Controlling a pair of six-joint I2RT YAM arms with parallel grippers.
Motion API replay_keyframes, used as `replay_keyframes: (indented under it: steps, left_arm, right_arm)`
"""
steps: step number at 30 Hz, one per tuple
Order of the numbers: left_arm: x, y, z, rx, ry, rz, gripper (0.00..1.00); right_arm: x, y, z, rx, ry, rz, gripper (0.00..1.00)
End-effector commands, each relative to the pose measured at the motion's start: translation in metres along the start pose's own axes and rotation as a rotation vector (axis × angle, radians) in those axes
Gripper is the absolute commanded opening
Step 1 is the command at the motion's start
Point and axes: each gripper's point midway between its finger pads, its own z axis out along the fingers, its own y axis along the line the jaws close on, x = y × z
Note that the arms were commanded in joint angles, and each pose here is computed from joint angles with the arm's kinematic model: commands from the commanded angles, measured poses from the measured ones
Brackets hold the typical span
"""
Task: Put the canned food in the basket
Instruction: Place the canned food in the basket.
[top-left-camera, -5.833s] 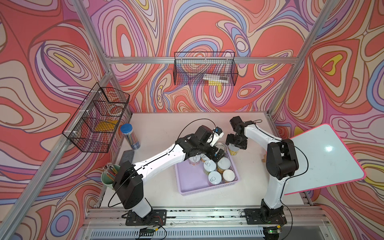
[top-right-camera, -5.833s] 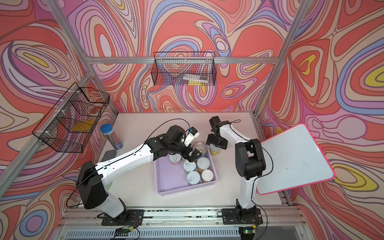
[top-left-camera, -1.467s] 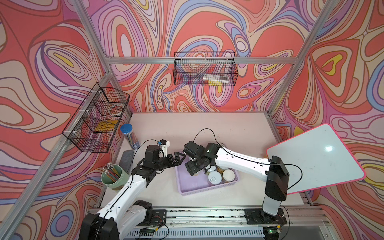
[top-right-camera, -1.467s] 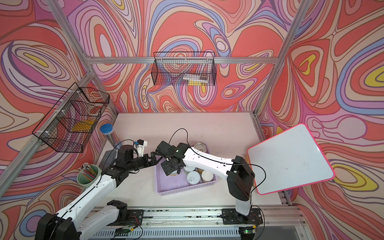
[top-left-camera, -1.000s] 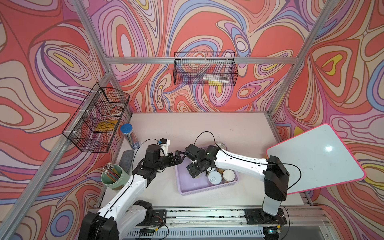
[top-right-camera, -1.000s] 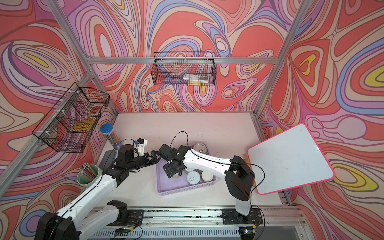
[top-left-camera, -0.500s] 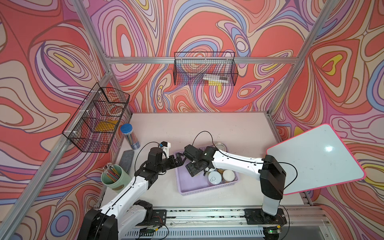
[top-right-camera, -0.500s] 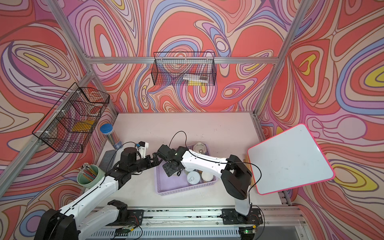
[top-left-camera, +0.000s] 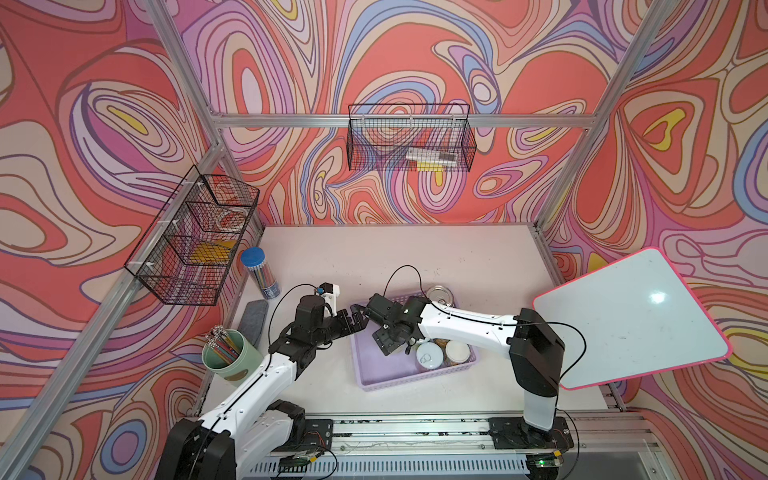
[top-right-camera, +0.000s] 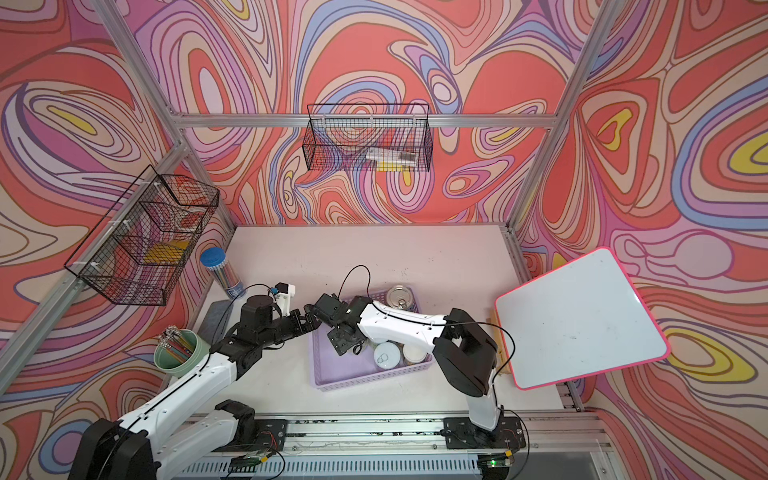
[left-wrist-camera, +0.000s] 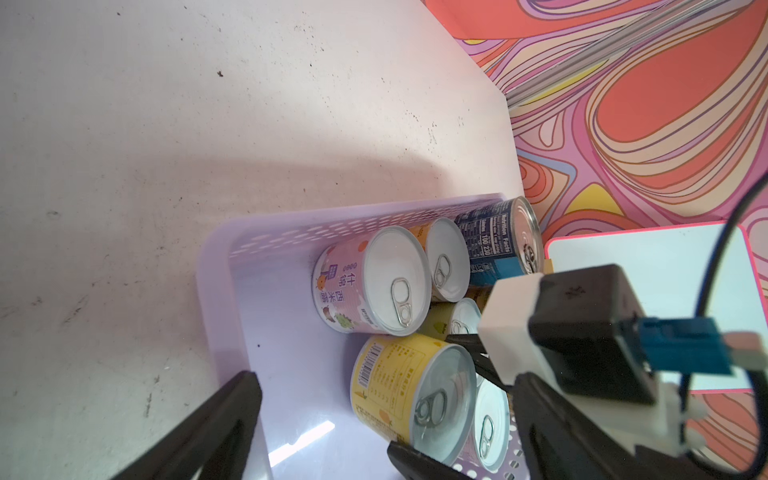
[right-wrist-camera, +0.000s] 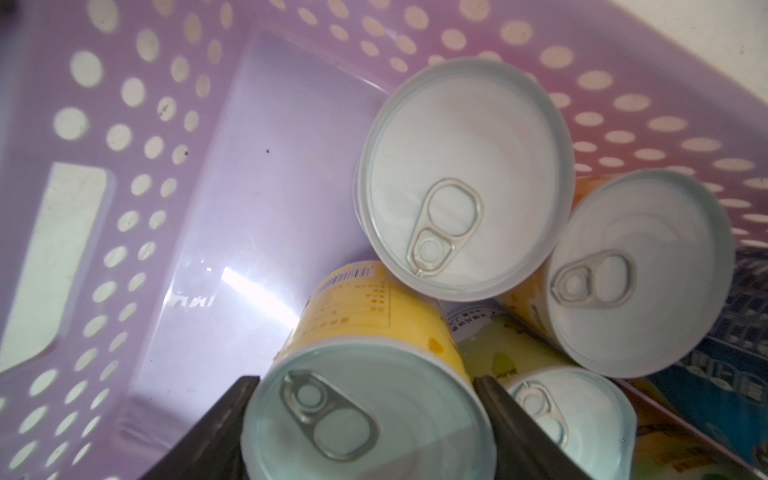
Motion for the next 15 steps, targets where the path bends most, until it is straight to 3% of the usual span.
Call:
replay_keyframes:
  steps: [1,15]
  left_arm:
    - [0.0017,0.004,0.0015,-0.011,0.0,-0.001,0.99]
    - [0.0014,0.005,0.0024,-0.017,0.002,0.003,0.99]
  right_arm:
    - [-0.0142,-0.0077,0.0041,0.06,-0.059,0.006,0.58]
    - [-0.0124,-0.0171,0.0091,0.119,-0.048,0.024,0.83]
